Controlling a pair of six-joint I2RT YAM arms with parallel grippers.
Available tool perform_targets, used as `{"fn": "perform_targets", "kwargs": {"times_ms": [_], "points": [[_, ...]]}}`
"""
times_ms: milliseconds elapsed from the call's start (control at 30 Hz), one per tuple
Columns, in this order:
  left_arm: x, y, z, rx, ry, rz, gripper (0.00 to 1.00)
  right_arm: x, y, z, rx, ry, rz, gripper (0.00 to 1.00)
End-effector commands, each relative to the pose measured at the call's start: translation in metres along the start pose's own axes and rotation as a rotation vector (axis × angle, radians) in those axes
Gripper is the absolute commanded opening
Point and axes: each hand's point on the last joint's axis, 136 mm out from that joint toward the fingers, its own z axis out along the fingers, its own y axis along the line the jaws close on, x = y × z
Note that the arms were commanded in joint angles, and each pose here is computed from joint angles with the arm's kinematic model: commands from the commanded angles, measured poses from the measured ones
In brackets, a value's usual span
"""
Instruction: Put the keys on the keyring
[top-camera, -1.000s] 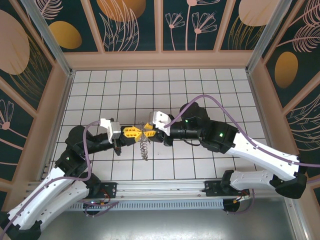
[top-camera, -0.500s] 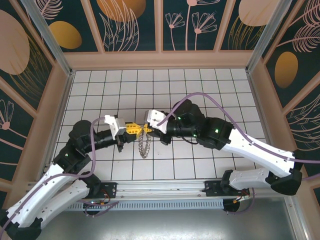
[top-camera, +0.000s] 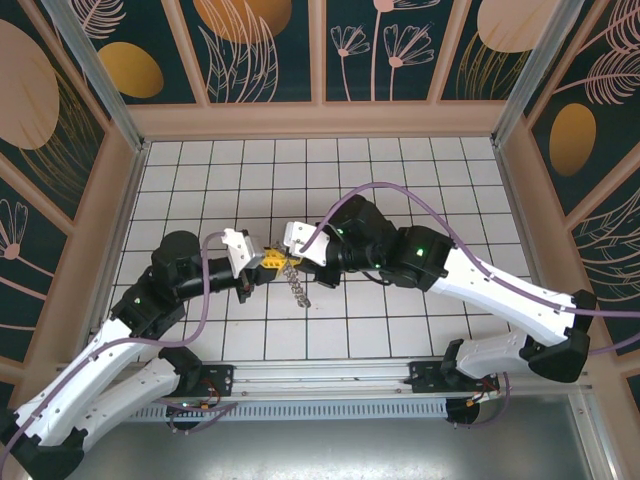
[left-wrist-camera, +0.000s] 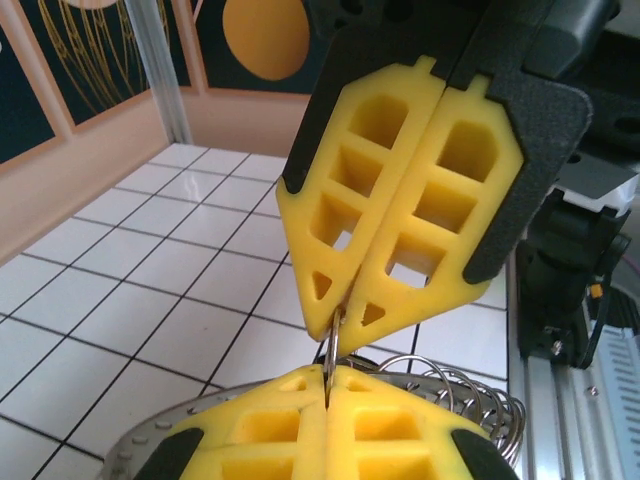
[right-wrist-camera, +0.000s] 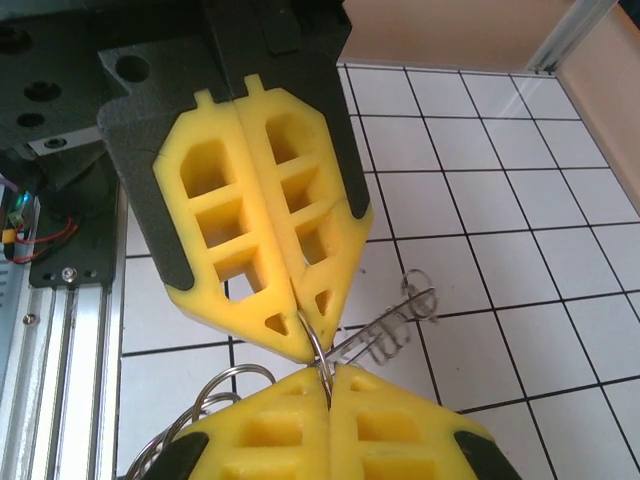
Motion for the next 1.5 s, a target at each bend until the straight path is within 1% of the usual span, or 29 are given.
{"fn": "perform_targets", "kwargs": {"times_ms": [0, 67, 133, 267, 600, 733, 800, 867, 1000, 1167, 1333, 1467], "points": [[-0.041, -0.018, -0.010, 0.081, -0.184, 0.043, 0.00, -0.016, 0.001, -0.013, 0.018, -0.111, 0.018, 0.08], [-0.048, -0.022, -0.014, 0.095, -0.236, 0.036, 0.00, -0.022, 0.003, -0.020, 0.013, -0.170, 0.034, 0.14], [-0.054, -0.025, -0.018, 0.108, -0.280, 0.031, 0.00, -0.027, 0.006, -0.026, 0.006, -0.223, 0.051, 0.18], [-0.064, -0.030, -0.024, 0.129, -0.339, 0.034, 0.00, -0.030, 0.010, -0.032, -0.007, -0.267, 0.067, 0.21], [-0.061, -0.034, -0.023, 0.158, -0.357, 0.013, 0.00, -0.037, 0.013, -0.032, -0.032, -0.306, 0.064, 0.20], [-0.062, -0.035, -0.024, 0.167, -0.371, 0.013, 0.00, -0.036, 0.013, -0.030, -0.034, -0.299, 0.069, 0.10], [-0.063, -0.036, -0.025, 0.171, -0.381, 0.013, 0.00, -0.033, 0.013, -0.028, -0.029, -0.287, 0.071, 0.07], [-0.065, -0.037, -0.027, 0.172, -0.393, 0.016, 0.00, -0.030, 0.013, -0.025, -0.029, -0.272, 0.076, 0.07], [-0.065, -0.037, -0.026, 0.178, -0.400, 0.012, 0.00, -0.029, 0.013, -0.022, -0.036, -0.257, 0.077, 0.12], [-0.064, -0.037, -0.025, 0.178, -0.398, 0.012, 0.00, -0.038, 0.010, -0.033, -0.016, -0.297, 0.070, 0.23], [-0.064, -0.037, -0.025, 0.177, -0.394, 0.011, 0.00, -0.046, 0.005, -0.045, 0.020, -0.349, 0.066, 0.26], [-0.064, -0.037, -0.025, 0.181, -0.392, 0.012, 0.00, -0.051, 0.006, -0.050, 0.014, -0.385, 0.061, 0.26]]}}
